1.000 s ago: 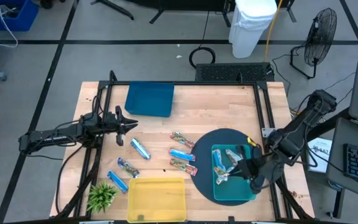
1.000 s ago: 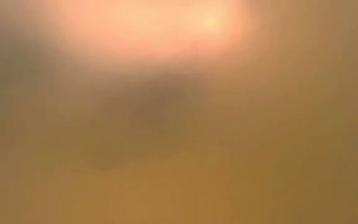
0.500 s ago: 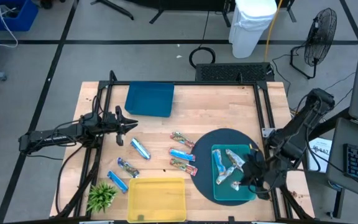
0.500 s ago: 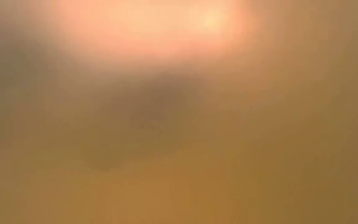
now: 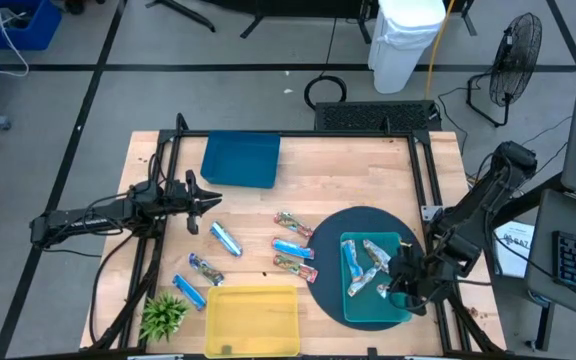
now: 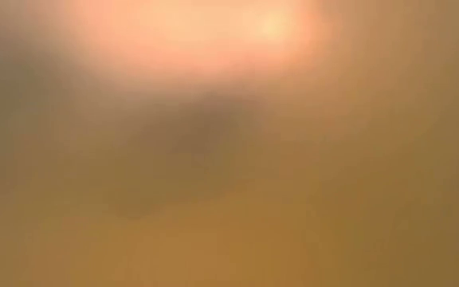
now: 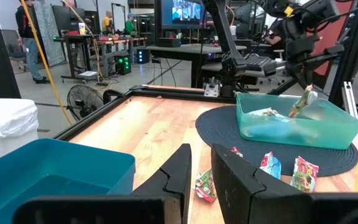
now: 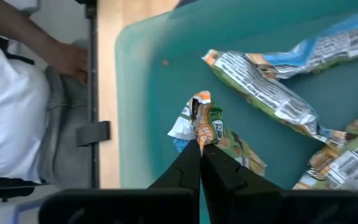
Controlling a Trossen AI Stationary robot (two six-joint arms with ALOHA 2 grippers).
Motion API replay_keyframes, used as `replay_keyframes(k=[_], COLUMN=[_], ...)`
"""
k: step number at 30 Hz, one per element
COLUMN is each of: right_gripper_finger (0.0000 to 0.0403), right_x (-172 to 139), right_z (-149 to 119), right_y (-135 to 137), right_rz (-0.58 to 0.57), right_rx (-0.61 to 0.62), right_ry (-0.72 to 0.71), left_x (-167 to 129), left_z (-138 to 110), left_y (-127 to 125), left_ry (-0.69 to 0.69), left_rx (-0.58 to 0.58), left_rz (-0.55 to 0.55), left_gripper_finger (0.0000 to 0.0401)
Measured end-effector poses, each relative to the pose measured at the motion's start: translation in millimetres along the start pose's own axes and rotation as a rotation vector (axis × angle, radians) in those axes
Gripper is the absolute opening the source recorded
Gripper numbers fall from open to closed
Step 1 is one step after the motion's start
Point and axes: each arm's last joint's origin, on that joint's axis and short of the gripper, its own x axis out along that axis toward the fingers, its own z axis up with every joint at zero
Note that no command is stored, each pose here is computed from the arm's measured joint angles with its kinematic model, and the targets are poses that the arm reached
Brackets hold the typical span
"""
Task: Pick and place Granola Bars by type
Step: Put the yellow granola bar into the green bin
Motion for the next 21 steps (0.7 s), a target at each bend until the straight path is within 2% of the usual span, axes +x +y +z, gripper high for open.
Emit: replay_keyframes(k=[11, 21], right_gripper_finger=[0.0007, 0.0070], right_x=[2.2, 2.0], right_z=[-1.0, 2.7], right_y=[-0.9, 1.7], right_rz=[0.007, 0.012], right_rx=[-0.001, -0.023], right_ry=[-0.007, -0.079], left_x=[0.0, 0.0], left_z=[0.1, 0.1], left_y=[0.0, 0.0], left_ry=[0.000, 0.000], left_rx=[0.000, 0.000], left_rz=[0.000, 0.000], left_gripper_finger=[0.0070, 0.0070])
